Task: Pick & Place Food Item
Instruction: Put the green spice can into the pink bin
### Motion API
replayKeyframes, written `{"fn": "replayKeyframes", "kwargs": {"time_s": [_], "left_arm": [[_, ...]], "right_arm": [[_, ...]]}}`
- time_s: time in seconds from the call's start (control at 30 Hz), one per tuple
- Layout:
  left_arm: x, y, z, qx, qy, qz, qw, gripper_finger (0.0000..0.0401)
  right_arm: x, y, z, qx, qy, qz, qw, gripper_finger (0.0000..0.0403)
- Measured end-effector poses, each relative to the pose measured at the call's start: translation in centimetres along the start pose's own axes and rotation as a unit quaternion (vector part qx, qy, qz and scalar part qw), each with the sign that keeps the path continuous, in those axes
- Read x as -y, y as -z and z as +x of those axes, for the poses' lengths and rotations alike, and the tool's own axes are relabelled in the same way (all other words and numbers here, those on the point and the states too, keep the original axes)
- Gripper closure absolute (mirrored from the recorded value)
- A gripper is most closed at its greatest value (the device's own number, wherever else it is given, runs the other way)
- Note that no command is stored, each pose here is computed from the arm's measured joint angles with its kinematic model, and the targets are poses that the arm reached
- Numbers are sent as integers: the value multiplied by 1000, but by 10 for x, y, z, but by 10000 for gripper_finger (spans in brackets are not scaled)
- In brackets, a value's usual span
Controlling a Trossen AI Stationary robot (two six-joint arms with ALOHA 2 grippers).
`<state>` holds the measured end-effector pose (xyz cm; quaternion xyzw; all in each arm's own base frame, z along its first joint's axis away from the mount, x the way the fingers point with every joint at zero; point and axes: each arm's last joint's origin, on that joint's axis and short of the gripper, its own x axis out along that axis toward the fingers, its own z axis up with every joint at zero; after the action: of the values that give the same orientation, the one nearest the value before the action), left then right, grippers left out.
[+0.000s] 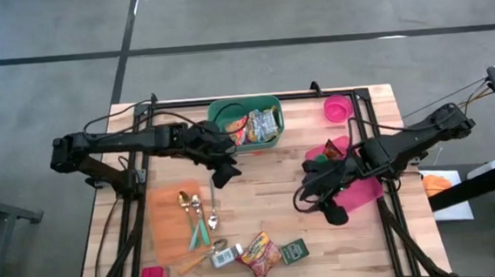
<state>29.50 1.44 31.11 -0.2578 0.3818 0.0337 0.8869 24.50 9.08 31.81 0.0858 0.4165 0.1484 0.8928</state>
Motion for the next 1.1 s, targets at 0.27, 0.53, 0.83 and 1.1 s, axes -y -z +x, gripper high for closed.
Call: {"fn": "replayKeyframes", "kwargs": {"time_s": [0.27,0.53,0.83,1.1], "left_arm": [[-1,2,1,-7,-4,-6,1000,170],[-4,8,3,-27,-14,-19,999,170],[-4,10,4,-33,-16,-26,999,170],[-2,9,0,-27,-11,-19,999,170]], "right_arm": [[2,12,16,-5,-30,18,999,212],[-3,19,35,-13,-47,-10,999,117],[-29,11,73,-101,-33,-184,977,43],[-41,11,105,-227,17,-176,958,41]]}}
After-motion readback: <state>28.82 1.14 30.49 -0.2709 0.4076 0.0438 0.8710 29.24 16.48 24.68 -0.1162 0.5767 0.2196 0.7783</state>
